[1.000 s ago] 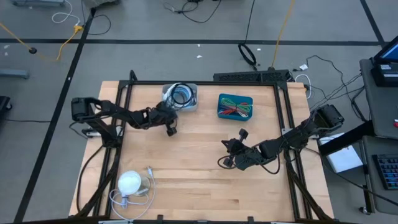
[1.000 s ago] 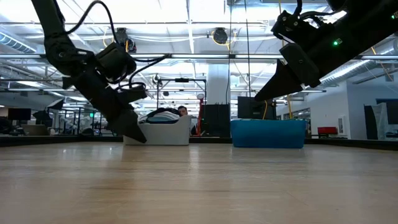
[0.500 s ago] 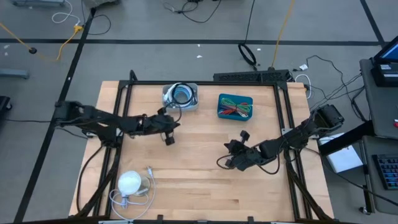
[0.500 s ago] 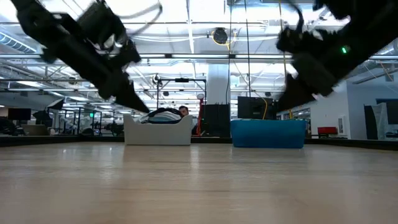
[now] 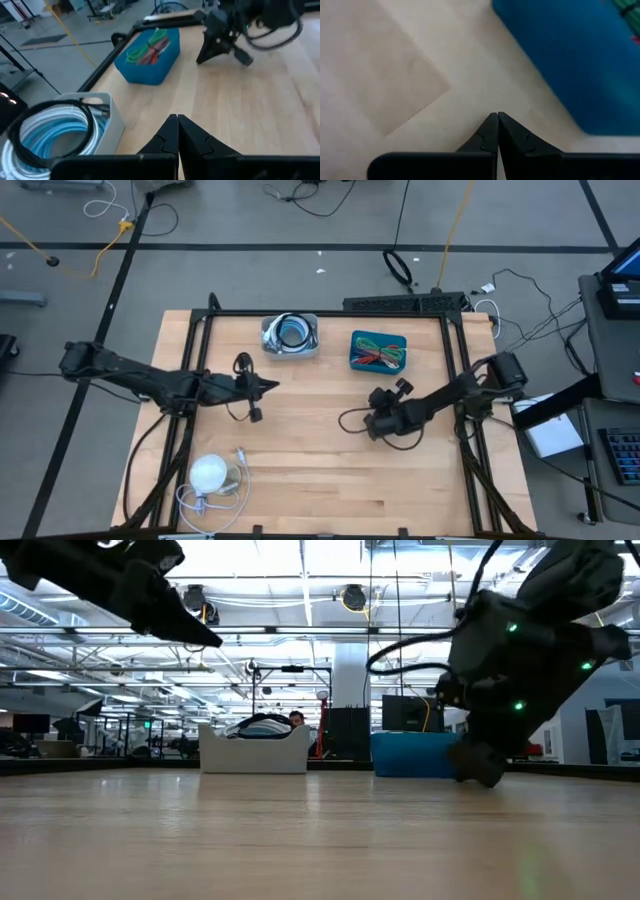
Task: Pick & Place USB Port
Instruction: Adjust the bins on the table
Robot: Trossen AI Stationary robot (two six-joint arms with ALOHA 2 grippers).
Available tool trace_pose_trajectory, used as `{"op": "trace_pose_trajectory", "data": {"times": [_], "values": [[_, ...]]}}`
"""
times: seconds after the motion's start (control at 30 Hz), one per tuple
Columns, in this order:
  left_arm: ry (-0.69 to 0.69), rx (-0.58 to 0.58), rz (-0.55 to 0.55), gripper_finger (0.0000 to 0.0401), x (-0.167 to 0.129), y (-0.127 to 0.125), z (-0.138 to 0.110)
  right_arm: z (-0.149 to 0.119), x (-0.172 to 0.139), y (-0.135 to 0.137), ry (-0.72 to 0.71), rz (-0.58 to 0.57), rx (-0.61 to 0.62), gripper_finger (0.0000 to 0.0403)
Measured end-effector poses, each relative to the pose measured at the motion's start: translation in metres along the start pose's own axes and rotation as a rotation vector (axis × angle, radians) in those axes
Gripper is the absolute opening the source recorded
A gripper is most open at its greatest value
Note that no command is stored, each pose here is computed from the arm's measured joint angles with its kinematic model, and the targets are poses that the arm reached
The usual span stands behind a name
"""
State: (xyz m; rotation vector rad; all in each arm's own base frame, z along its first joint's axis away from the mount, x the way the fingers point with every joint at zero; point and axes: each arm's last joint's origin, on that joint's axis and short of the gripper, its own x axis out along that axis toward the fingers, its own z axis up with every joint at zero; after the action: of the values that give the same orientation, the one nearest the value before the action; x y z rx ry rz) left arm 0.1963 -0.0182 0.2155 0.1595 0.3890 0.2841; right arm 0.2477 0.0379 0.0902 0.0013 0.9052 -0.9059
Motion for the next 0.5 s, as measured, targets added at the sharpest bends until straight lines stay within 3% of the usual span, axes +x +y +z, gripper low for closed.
{"op": "trace_pose_trajectory", "data": {"times": [0.27,0.5], "values": [[0.017,0.022,0.026,0.0,-0.005,-0.002,-0.002,0.001,0.021,-0.007,0.009,-0.103,-0.001,0.0],[0.02,0.023,0.027,0.0,-0.005,-0.002,-0.002,0.015,0.035,-0.012,-0.022,-0.118,0.0,0.0]]}}
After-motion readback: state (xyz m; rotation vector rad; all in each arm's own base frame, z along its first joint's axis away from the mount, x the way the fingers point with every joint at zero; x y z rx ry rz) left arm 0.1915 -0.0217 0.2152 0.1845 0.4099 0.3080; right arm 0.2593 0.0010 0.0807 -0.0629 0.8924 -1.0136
